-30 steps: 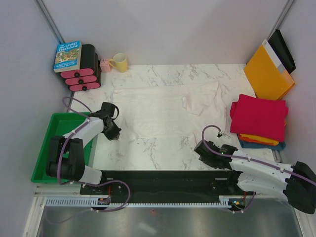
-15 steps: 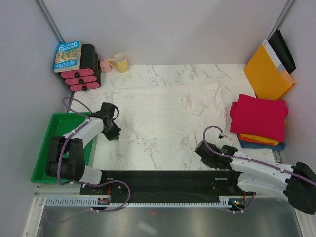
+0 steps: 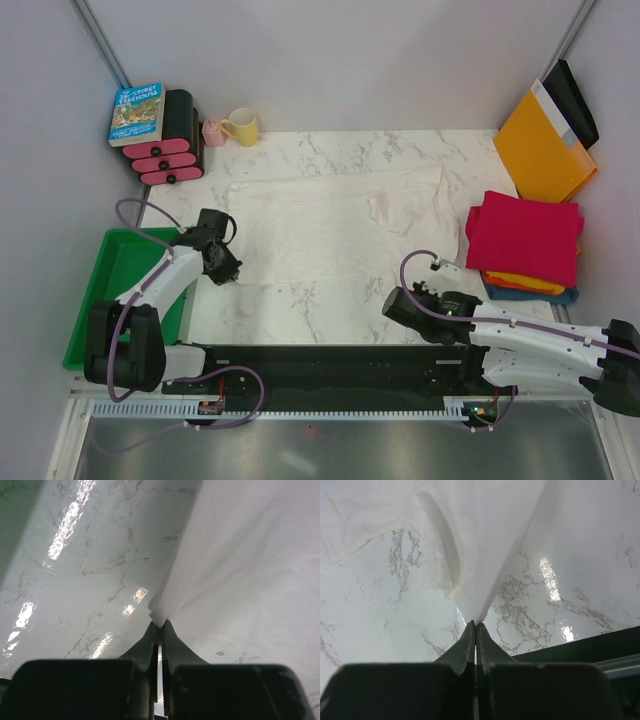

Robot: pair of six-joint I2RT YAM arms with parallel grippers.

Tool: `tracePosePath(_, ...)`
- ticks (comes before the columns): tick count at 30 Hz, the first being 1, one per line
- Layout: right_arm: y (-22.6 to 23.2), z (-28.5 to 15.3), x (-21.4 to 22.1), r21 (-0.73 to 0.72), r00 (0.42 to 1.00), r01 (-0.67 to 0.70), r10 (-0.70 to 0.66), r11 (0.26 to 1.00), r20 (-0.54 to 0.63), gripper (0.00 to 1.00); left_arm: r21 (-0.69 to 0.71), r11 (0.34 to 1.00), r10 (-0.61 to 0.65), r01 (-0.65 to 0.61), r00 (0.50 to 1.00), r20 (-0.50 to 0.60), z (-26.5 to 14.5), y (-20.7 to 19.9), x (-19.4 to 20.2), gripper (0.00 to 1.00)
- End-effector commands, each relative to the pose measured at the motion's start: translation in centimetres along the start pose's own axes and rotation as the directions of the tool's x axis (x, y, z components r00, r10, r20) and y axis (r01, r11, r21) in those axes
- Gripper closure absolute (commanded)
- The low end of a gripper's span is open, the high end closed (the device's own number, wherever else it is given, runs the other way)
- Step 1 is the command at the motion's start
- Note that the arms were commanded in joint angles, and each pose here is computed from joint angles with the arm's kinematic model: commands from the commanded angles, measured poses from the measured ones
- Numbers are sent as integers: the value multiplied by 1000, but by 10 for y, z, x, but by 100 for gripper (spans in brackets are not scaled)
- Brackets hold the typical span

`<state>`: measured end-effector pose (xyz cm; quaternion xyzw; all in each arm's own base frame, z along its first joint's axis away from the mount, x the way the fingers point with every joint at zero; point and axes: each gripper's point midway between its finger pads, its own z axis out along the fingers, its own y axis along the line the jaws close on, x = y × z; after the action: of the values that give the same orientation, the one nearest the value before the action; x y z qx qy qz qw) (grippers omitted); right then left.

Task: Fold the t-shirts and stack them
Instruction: Grap the side of the flattened tshirt closest away from the robot with both arms, then fold the other side of the tshirt into a rectangle

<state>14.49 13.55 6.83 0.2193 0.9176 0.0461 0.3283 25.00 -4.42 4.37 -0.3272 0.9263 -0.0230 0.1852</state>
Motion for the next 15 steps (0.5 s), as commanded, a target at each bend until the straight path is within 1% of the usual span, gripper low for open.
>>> tracePosePath(1, 14, -17, -29, -27, 988, 69, -65, 997, 137, 100, 10, 999, 37, -38, 996, 83, -22, 2, -16, 98)
tracePosePath(5, 22, -29, -46, -35, 976, 94, -85, 995, 201, 100, -2, 999, 43, -43, 992, 116, -33, 8, -21, 98)
tracePosePath(9, 25, -43, -69, -44, 961, 86, -71, 995, 267, 100, -4, 999, 36, -36, 988, 147, -42, 12, -24, 98)
tracePosePath(12, 18, -51, -79, -39, 954, 77, -62, 996, 293, 100, -9, 999, 39, -38, 987, 155, -44, 14, -25, 98)
tracePosePath(15, 9, -52, -80, -35, 956, 69, -56, 997, 289, 100, -14, 999, 43, -41, 987, 153, -44, 16, -24, 98)
